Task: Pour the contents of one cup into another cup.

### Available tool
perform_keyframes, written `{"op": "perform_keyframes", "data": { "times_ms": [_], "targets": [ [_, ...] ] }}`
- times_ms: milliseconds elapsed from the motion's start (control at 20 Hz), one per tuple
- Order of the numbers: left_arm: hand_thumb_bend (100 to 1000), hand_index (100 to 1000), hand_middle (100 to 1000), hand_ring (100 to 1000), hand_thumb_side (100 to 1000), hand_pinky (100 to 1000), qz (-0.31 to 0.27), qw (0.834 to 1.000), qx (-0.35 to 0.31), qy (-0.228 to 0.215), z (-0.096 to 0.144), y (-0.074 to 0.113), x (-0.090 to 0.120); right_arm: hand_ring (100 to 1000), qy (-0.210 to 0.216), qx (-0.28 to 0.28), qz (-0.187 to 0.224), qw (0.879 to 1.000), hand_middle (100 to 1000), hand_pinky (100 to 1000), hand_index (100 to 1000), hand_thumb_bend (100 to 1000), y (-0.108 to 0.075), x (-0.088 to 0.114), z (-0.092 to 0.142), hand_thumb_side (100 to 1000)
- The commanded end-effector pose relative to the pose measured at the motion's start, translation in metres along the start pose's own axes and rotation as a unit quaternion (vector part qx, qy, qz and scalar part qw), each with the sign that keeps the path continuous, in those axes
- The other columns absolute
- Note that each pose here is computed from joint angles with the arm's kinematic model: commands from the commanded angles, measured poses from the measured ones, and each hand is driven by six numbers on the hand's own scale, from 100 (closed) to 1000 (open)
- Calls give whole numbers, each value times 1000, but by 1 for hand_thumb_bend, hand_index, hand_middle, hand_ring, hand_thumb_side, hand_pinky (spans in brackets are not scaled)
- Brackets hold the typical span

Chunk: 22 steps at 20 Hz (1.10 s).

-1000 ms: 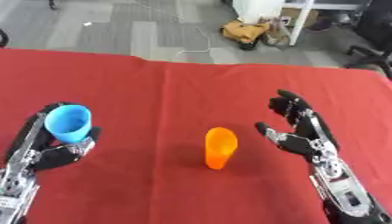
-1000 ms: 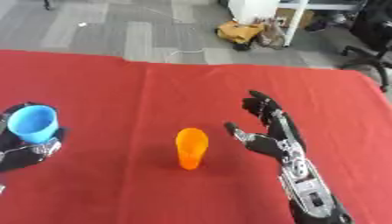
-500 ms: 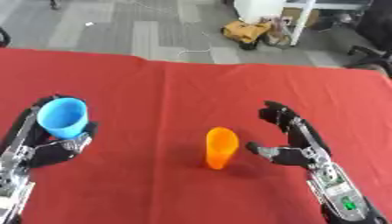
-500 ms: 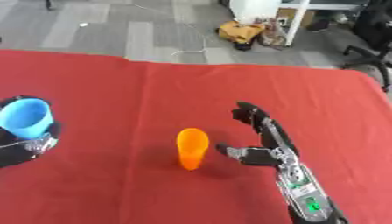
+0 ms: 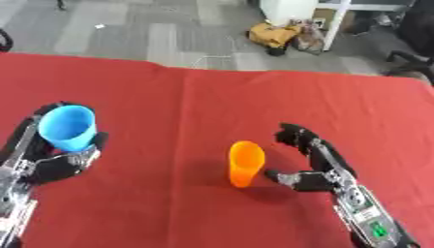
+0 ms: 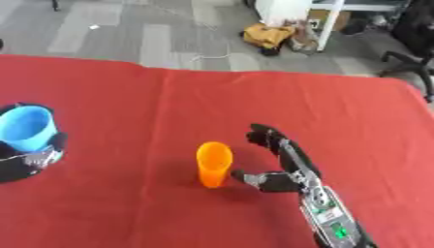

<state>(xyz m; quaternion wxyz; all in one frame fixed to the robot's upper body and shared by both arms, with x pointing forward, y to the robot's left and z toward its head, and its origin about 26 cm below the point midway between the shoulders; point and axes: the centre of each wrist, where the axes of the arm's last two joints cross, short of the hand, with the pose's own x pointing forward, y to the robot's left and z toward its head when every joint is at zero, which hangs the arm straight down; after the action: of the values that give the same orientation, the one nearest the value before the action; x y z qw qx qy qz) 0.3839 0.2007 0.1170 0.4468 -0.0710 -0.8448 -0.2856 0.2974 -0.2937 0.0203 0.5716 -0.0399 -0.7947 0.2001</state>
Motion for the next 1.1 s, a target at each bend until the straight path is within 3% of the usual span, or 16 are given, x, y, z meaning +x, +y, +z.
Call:
{"op": "perform_keyframes", "data": {
  "times_ms": [50, 1100],
  "targets": [
    [184, 622, 463, 502, 100, 415, -11, 1000, -2, -15, -5, 7, 9, 805, -6, 18, 17, 1000, 738, 904, 903, 622, -3, 3, -3, 100],
    [198, 626, 466, 507, 100, 428, -15, 1000, -10, -16, -5, 6, 8, 806, -20, 62, 18, 998, 738, 906, 902, 614, 8, 5, -22, 100]
  ]
}}
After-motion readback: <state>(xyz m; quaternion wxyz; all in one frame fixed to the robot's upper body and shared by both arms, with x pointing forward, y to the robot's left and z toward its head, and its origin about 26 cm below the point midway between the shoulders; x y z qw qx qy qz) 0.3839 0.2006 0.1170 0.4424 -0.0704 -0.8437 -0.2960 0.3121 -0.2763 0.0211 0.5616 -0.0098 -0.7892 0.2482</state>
